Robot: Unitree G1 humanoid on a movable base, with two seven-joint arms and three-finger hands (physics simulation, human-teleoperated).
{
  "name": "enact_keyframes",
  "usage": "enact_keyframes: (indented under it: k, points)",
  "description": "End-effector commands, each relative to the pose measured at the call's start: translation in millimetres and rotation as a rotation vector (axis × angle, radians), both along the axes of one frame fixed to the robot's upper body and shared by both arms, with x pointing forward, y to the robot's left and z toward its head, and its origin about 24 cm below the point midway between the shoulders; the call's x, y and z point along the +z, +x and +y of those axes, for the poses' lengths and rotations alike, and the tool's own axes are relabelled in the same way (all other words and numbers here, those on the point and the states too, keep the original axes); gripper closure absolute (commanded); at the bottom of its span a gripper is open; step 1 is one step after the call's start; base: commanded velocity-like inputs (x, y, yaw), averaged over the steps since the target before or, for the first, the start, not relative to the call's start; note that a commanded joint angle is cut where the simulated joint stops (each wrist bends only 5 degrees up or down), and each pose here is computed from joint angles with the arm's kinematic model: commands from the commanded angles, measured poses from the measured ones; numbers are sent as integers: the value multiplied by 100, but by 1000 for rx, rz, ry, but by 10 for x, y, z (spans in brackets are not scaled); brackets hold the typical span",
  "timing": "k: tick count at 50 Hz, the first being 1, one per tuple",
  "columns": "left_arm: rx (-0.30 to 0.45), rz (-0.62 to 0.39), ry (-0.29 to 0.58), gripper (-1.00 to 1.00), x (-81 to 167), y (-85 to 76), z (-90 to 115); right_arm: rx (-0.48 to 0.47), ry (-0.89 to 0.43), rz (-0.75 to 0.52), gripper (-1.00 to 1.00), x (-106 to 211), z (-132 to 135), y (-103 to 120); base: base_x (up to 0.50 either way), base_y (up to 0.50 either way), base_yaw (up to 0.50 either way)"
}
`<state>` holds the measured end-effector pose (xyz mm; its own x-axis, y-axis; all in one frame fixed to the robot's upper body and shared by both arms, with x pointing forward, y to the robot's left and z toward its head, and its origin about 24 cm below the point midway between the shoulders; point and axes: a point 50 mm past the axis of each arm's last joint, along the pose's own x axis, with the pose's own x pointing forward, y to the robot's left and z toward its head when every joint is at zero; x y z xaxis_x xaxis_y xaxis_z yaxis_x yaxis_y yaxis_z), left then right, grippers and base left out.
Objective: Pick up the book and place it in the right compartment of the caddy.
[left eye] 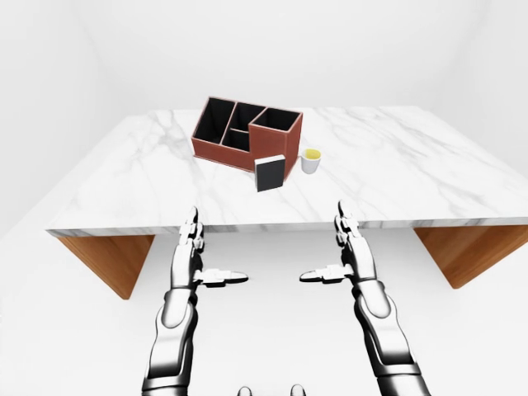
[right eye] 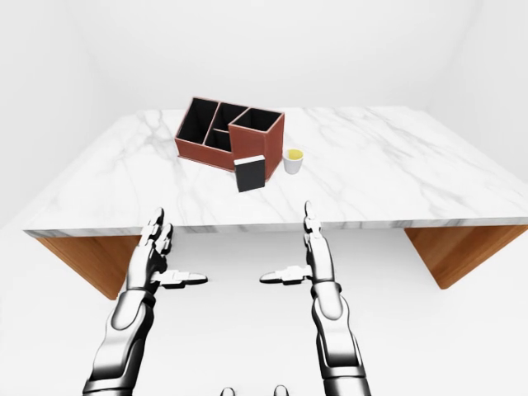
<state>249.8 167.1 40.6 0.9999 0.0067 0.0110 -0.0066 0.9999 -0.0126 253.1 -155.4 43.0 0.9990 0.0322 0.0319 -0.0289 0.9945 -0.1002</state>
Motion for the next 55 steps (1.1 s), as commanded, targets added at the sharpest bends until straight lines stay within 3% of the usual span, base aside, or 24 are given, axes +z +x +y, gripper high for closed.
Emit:
enact_keyframes:
  k: [1, 19, 21, 24, 31, 35, 44, 55]
  points:
    - [7, -5, 10, -100, 15, 0, 44, 20, -18, -15, -100, 8, 30, 6, 0, 50, 0]
    - [11, -15, 18, -100, 46, -9, 47, 34, -7, -30, -100, 56, 29, 52, 0, 50, 0]
    - [15, -21, 22, -100, 75, 7, 66, 21, -24, -32, -100, 75, 23, 86, 0, 8, 0]
    - [-48, -30, 32, -100, 130, 11, 54, 21, -93, -33, -100, 86, 36, 112, 0, 0, 0]
    - [-33, -67, 48, -100, 338, 100, 148, 93, -119, -67, -100, 298, 62, 184, 0, 0, 0]
    - [-33, -140, 60, -100, 516, 111, 179, 93, -161, -99, -100, 483, 60, 242, 0, 0, 0]
    - [-48, -346, 98, -100, 1017, 104, 236, 133, -243, -299, -100, 1025, 79, 340, 0, 0, 0]
    - [-22, -589, 112, -100, 1553, -72, 304, 206, -336, -530, -100, 1583, 155, 184, 0, 0, 0]
